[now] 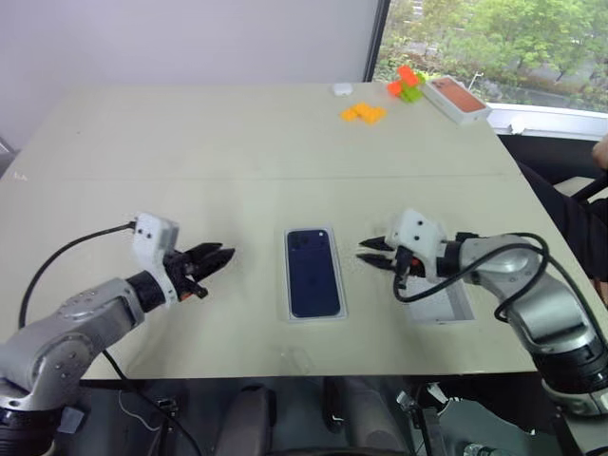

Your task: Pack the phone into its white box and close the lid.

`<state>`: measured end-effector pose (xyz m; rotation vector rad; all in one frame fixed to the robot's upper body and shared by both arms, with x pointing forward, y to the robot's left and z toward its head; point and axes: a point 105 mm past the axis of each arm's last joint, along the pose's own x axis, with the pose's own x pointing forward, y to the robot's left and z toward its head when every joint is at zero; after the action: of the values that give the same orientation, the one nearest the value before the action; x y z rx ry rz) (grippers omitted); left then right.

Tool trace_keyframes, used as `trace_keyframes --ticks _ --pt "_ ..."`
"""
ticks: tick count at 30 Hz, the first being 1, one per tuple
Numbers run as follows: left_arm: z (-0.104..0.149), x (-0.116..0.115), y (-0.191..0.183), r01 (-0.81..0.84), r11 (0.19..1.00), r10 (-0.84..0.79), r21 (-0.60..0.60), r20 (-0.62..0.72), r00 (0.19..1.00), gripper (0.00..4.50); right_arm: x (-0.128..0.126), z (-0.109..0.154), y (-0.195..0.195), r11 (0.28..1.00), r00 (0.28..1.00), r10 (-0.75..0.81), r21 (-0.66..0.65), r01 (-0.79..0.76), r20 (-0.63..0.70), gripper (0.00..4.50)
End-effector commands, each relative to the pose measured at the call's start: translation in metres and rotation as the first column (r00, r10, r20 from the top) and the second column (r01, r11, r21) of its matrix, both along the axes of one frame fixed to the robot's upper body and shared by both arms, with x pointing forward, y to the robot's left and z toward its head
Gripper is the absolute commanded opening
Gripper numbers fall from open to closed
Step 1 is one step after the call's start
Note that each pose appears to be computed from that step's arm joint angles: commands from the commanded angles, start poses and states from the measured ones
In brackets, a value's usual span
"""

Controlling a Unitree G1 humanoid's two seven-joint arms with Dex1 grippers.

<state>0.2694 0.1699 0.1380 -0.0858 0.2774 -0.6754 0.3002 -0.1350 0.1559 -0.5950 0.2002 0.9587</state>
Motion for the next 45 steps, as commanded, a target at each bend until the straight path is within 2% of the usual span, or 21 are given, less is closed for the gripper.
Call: trace_keyframes --ticks 1,6,12,15,16,17,21,31,35,39,45 --pt "-0.001 -0.002 -0.007 0.047 0.997 -0.049 0.056 0.045 0.998 1.71 -0.005 0.015 -0.007 0.999 0.998 -0.044 0.023 0.044 0.033 1.22" --pt "-0.014 0.003 -0.014 0.062 0.993 -0.065 0.103 0.026 0.998 1.71 -0.013 0.013 -0.021 0.995 0.995 -0.094 -0.015 0.094 0.016 1.22" --pt "-0.027 0.003 -0.020 0.096 0.986 -0.094 0.140 -0.022 0.995 1.71 -0.024 0.013 -0.018 0.997 0.997 -0.076 -0.019 0.076 0.007 1.22" --pt "-0.035 0.002 -0.035 0.162 0.969 -0.160 0.188 -0.026 0.987 0.87 -0.026 0.008 -0.016 0.997 0.997 -0.074 -0.030 0.074 -0.001 1.18" --pt "-0.039 0.002 -0.038 0.175 0.961 -0.171 0.213 -0.035 0.985 0.36 -0.027 0.007 -0.016 0.997 0.997 -0.074 -0.035 0.074 -0.003 1.18" --pt "-0.043 0.003 -0.040 0.178 0.955 -0.173 0.237 -0.043 0.984 0.05 -0.028 0.007 -0.015 0.997 0.997 -0.071 -0.037 0.071 -0.008 1.18" --pt "-0.049 0.010 -0.055 0.189 0.944 -0.187 0.272 -0.033 0.982 0.05 -0.033 0.006 -0.015 0.997 0.998 -0.064 -0.042 0.064 -0.018 1.18" --pt "-0.048 0.009 -0.098 0.278 0.931 -0.284 0.237 -0.007 0.959 0.05 -0.032 0.009 -0.028 0.991 0.993 -0.120 -0.065 0.119 -0.020 1.18" --pt "-0.049 0.010 -0.111 0.302 0.932 -0.305 0.198 -0.020 0.952 0.05 -0.028 0.010 -0.039 0.976 0.977 -0.208 -0.069 0.205 -0.046 1.18" --pt "-0.047 0.018 -0.114 0.288 0.937 -0.292 0.196 -0.005 0.956 0.05 -0.025 0.012 -0.044 0.953 0.949 -0.301 -0.063 0.296 -0.095 1.18" --pt "-0.048 0.028 -0.116 0.243 0.952 -0.246 0.185 -0.004 0.969 0.05 -0.026 0.008 -0.043 0.920 0.884 -0.387 -0.047 0.389 -0.261 1.18"
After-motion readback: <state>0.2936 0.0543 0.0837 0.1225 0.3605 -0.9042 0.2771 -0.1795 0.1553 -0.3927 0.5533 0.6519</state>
